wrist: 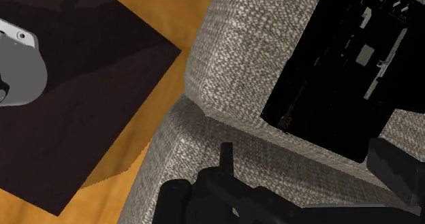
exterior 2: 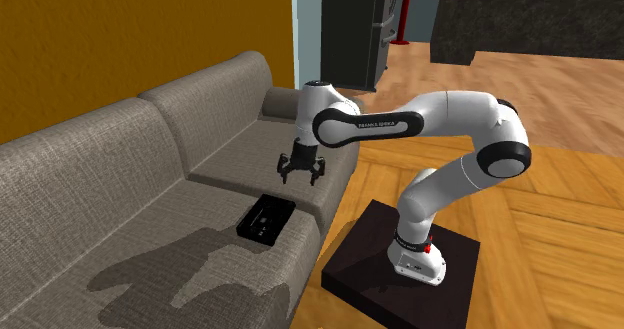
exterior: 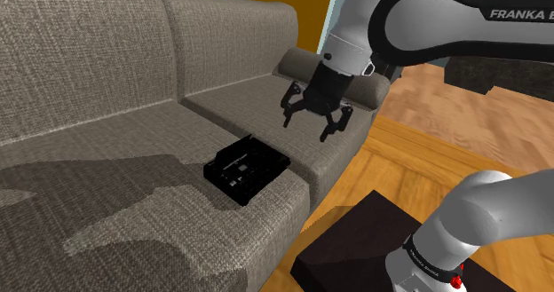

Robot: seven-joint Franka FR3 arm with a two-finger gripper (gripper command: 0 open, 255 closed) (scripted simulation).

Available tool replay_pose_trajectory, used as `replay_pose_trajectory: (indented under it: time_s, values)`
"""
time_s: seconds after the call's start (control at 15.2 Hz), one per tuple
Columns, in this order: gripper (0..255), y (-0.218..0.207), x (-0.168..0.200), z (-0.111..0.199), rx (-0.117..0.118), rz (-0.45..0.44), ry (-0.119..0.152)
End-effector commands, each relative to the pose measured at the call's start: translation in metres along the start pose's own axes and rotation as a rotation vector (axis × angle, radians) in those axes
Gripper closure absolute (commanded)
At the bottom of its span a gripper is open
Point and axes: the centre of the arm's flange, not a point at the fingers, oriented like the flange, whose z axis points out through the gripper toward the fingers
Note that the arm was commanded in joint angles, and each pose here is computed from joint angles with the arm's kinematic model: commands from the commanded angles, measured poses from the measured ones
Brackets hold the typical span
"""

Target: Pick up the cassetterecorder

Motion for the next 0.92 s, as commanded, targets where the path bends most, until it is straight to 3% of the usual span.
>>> replay_pose_trajectory:
  time_s: [0.0, 0.53, 0.86]
  values:
    - [0, -0.023, -0.006, 0.011, 0.019, 0.105, 0.005]
    - [0, -0.110, -0.013, 0.040, 0.084, 0.472, 0.030]
    - [0, -0.105, -0.012, 0.066, 0.084, 0.472, 0.030]
